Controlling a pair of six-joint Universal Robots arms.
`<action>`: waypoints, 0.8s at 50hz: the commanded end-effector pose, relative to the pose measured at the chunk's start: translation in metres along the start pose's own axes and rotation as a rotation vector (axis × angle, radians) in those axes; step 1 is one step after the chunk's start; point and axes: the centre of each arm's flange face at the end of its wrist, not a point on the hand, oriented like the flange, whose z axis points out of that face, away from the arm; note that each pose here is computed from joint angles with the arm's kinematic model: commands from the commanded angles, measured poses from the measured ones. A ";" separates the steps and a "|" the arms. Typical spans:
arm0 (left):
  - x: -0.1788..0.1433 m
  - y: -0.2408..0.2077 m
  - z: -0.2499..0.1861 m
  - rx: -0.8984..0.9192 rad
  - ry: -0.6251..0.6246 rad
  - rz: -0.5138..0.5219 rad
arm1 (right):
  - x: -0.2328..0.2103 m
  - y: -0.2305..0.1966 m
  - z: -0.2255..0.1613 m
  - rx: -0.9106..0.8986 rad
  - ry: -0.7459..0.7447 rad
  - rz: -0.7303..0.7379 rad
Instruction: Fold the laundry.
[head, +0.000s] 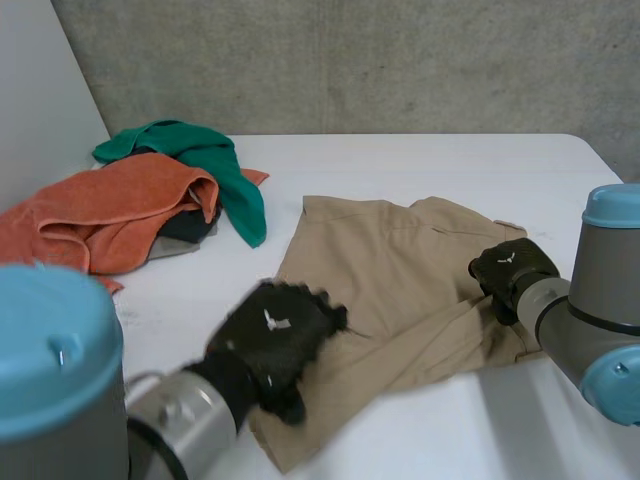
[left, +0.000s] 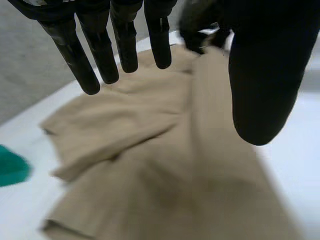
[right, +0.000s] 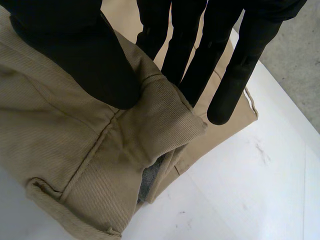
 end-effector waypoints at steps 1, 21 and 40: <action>0.039 0.018 -0.016 -0.038 0.133 0.013 | -0.001 0.003 0.005 -0.013 0.007 -0.003; 0.008 0.053 0.060 -0.094 -0.159 0.016 | 0.000 0.008 0.005 -0.026 0.007 0.000; -0.038 0.044 0.075 -0.027 -0.307 0.147 | -0.006 0.010 0.004 -0.032 -0.008 -0.016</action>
